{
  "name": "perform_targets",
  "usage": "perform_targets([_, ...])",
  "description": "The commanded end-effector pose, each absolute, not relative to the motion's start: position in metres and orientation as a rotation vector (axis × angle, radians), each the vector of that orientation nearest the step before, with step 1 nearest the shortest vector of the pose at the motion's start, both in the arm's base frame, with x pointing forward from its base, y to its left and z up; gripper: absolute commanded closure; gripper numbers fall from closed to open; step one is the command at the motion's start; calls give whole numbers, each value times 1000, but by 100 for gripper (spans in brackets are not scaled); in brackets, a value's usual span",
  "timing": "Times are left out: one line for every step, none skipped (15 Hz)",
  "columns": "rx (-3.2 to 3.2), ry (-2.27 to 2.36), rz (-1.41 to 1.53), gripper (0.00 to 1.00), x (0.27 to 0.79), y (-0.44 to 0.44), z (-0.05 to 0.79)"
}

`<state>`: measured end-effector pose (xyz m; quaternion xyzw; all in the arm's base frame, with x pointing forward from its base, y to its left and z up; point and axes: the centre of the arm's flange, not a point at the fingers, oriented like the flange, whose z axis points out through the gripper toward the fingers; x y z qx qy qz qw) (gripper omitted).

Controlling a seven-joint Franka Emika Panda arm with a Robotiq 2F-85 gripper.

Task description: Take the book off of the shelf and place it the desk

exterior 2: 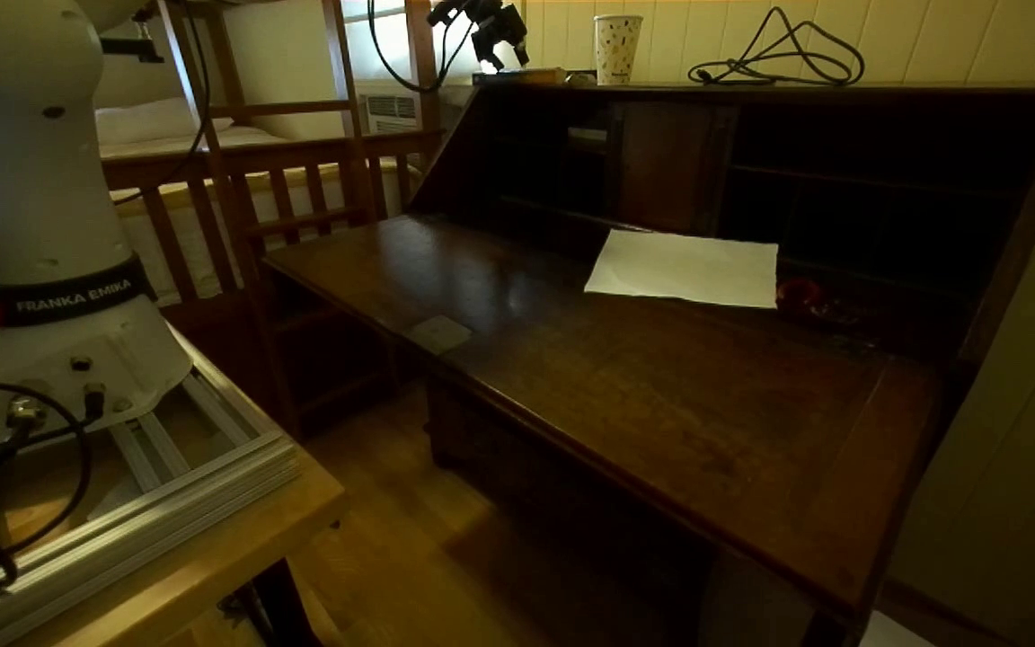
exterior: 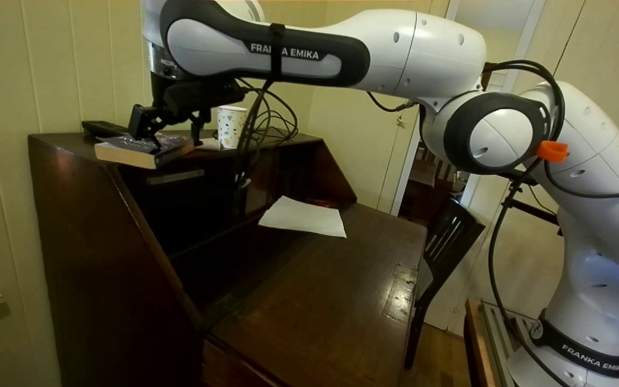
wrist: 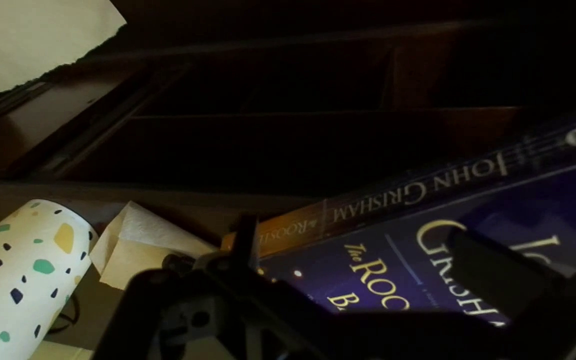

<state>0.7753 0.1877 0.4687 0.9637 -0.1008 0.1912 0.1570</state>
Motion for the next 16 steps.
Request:
perform_targets([2833, -314, 651, 0, 760, 199, 482])
perform_targets([2852, -311, 695, 0, 761, 204, 490])
perform_targets([2866, -290, 726, 0, 759, 209, 500])
perform_targets([2879, -261, 749, 0, 755, 214, 510])
perform_targets([2881, -230, 757, 0, 750, 218, 518])
perform_targets([2871, -193, 757, 0, 742, 221, 528])
perform_targets([2856, -148, 724, 0, 735, 224, 534])
perform_targets([2828, -81, 675, 0, 729, 225, 537])
perform_targets([2812, -22, 654, 0, 724, 228, 537])
perform_targets([2785, 49, 670, 0, 720, 232, 536])
perform_targets([2768, 118, 660, 0, 716, 237, 538])
perform_targets([2740, 185, 645, 0, 713, 244, 536])
perform_targets([2721, 245, 615, 0, 708, 252, 531])
perform_targets([2689, 287, 580, 0, 704, 258, 523])
perform_targets([2657, 328, 554, 0, 701, 263, 518])
perform_targets([2617, 367, 537, 0, 697, 268, 510])
